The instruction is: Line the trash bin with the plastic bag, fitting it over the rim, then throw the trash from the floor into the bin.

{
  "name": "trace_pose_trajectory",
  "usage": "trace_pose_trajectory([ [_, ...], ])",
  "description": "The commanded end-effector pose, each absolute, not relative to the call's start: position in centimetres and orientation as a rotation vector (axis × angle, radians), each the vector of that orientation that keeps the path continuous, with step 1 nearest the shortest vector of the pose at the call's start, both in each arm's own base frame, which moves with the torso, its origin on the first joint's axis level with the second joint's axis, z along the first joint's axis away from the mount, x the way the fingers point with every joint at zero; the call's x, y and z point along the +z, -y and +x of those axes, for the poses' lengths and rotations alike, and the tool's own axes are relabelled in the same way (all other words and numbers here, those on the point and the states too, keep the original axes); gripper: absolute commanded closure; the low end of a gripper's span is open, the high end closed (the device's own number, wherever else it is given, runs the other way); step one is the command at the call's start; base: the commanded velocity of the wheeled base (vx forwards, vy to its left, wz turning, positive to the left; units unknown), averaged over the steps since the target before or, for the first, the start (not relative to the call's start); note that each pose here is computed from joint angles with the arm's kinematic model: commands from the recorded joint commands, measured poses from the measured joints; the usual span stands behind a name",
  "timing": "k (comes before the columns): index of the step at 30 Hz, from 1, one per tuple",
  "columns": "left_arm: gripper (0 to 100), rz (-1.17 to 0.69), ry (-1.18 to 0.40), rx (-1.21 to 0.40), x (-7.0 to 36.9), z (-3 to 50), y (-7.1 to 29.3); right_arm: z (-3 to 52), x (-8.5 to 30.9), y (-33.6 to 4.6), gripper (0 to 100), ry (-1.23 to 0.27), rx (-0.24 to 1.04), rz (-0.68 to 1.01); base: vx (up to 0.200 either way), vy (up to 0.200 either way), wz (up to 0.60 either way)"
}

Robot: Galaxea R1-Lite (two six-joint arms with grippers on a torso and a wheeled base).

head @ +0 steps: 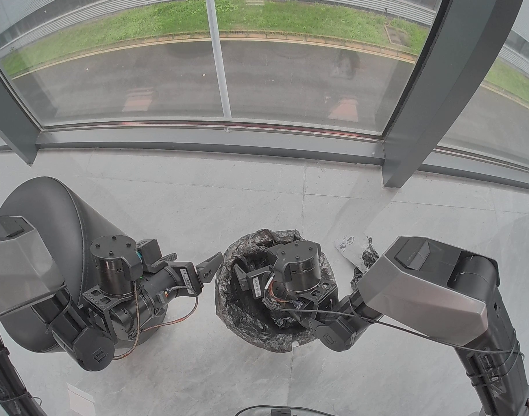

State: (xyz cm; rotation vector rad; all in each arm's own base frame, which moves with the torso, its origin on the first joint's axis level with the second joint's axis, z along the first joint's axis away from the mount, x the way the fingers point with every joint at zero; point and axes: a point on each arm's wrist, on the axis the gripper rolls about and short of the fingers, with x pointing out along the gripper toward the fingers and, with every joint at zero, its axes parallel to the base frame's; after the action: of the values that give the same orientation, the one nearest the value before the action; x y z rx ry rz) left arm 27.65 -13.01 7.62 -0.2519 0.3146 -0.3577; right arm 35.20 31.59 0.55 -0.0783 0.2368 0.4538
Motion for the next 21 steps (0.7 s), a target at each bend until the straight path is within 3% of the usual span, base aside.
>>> trace_pose_trajectory([
  [1,0,-0.253,-0.320,-0.354,7.4,27.7,13.0,33.3,2.3,-31.8,0,-0.235,0.480,-0.071,0.000,0.000,0.00],
  [9,0,-0.257,-0.307,-0.358,7.6,27.6,13.0,28.9,5.7,-30.2,0,-0.249,0.521,-0.040,0.000,0.000,0.00],
  [14,0,-0.257,-0.290,-0.366,7.7,27.3,13.0,29.3,7.3,-28.8,0,-0.220,0.489,-0.018,0.000,0.000,0.00],
  [21,0,-0.251,-0.293,-0.373,7.6,27.1,13.1,30.4,5.9,-24.6,0,-0.248,0.391,0.031,0.000,0.000,0.00],
])
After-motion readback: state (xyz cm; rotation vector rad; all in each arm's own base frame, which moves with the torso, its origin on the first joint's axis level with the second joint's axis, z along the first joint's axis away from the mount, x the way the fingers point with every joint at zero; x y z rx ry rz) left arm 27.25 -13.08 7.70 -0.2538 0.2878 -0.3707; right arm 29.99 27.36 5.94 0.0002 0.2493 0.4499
